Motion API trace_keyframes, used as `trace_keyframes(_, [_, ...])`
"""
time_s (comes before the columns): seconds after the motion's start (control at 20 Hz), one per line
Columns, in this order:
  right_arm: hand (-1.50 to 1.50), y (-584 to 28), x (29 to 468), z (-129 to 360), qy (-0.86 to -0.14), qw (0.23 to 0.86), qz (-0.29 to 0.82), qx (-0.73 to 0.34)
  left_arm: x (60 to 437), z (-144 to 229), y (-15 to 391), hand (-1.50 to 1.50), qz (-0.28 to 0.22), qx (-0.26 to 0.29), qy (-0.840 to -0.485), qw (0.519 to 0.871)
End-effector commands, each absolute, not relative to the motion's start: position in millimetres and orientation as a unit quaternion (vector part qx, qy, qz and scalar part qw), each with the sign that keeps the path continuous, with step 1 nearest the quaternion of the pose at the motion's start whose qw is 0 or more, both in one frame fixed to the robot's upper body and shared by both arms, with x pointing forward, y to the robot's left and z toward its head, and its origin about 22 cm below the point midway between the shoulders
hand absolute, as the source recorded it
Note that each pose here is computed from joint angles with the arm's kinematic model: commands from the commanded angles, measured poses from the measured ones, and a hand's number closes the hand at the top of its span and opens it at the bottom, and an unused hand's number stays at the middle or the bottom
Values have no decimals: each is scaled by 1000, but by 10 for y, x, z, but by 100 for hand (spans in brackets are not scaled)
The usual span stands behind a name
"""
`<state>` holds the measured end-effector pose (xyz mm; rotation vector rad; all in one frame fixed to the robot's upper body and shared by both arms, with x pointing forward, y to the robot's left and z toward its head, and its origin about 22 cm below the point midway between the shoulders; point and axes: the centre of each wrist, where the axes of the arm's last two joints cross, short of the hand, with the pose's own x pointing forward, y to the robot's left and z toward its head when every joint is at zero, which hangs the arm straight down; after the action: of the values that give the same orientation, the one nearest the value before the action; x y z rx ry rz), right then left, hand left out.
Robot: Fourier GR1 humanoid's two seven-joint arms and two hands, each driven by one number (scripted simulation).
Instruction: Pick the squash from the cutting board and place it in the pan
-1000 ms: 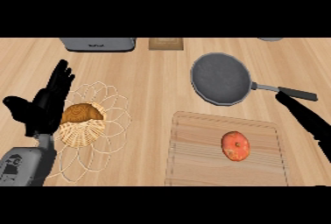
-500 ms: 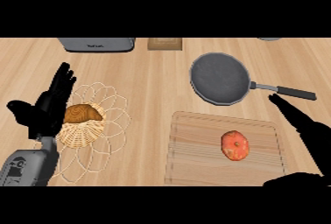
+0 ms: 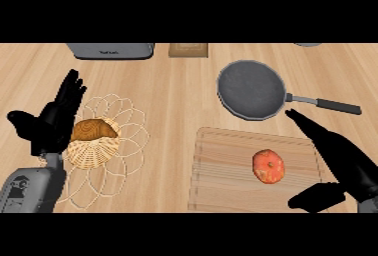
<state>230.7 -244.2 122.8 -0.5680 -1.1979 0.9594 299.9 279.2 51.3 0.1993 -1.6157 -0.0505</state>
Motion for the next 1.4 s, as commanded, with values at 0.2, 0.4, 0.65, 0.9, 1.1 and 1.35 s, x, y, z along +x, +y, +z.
trace_keyframes(0.2, [-150, -2391, 2358, 1078, -510, 680, 462, -252, 2949, 524, 2772, 0, -22, 89, -725, 682])
trace_keyframes(0.4, [-150, -2115, 2433, 1076, -472, 676, 492, -281, 3123, 552, 2745, 0, -20, 93, -727, 680])
trace_keyframes(0.65, [-150, -2007, 2478, 937, -436, 673, 517, -300, 3183, 537, 2715, 0, -18, 96, -726, 681])
trace_keyframes(0.9, [-150, -2231, 2553, 765, -411, 681, 528, -297, 2895, 591, 2744, 0, -16, 88, -724, 684])
trace_keyframes(1.1, [-150, -2056, 2579, 725, -423, 685, 516, -292, 2960, 652, 2916, 0, -19, 93, -722, 685])
trace_keyframes(1.35, [-150, -2262, 2724, 586, -394, 687, 536, -293, 3105, 628, 2770, 0, -20, 95, -719, 688])
